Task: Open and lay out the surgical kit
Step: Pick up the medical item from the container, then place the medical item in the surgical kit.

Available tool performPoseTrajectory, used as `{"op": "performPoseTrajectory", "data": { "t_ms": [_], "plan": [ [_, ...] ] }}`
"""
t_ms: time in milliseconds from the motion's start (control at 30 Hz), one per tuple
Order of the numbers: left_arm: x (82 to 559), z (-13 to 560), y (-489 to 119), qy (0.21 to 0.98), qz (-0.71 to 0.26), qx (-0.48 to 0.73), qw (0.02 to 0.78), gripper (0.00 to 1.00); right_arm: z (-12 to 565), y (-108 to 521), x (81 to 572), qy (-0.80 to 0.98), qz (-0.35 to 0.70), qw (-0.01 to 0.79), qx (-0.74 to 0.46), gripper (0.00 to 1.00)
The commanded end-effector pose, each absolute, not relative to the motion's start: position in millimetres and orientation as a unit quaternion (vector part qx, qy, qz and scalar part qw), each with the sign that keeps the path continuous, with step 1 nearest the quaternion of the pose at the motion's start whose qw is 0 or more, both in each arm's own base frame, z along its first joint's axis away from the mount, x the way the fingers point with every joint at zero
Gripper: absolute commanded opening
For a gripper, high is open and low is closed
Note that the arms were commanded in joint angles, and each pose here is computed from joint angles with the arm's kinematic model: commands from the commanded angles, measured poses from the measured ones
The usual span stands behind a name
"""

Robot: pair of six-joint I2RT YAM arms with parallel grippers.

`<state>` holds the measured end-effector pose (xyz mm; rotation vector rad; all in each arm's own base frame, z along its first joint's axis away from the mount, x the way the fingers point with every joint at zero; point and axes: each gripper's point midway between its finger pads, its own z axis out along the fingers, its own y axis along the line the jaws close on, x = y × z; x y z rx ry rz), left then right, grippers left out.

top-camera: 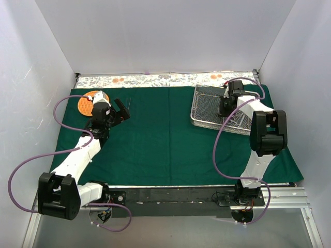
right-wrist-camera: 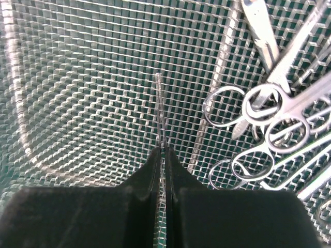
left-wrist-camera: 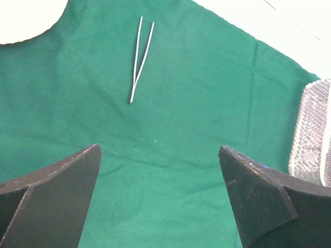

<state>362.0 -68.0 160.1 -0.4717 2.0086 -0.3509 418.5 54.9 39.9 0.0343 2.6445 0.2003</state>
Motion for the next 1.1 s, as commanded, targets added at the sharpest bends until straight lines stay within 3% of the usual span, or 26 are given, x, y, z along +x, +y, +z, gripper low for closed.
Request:
{"op": "performPoseTrajectory", "data": {
  "t_ms": [0,367,767,1067],
  "plan": [
    [356.4,172.1,-75.2,0.823,-0.165,-0.175,0.514,0.98,79.7,80.8,428.8,0.945,0.138,0.295,0.013,0.01],
    [359.1,197.1,-115.3,0.819,-0.253,-0.100,0.505,0.98,153.3,95.0,451.5,0.897,0.192,0.399,0.023,0.01],
    [377.8,258.7,-210.5,0.788,-0.388,0.040,0.477,0.98,249.1,164.7,434.7,0.761,0.451,0.465,0.028,0.01],
    [366.7,290.5,-293.2,0.750,-0.478,0.131,0.438,0.98,294.1,209.4,395.5,0.659,0.603,0.449,-0.010,0.01]
  ]
}}
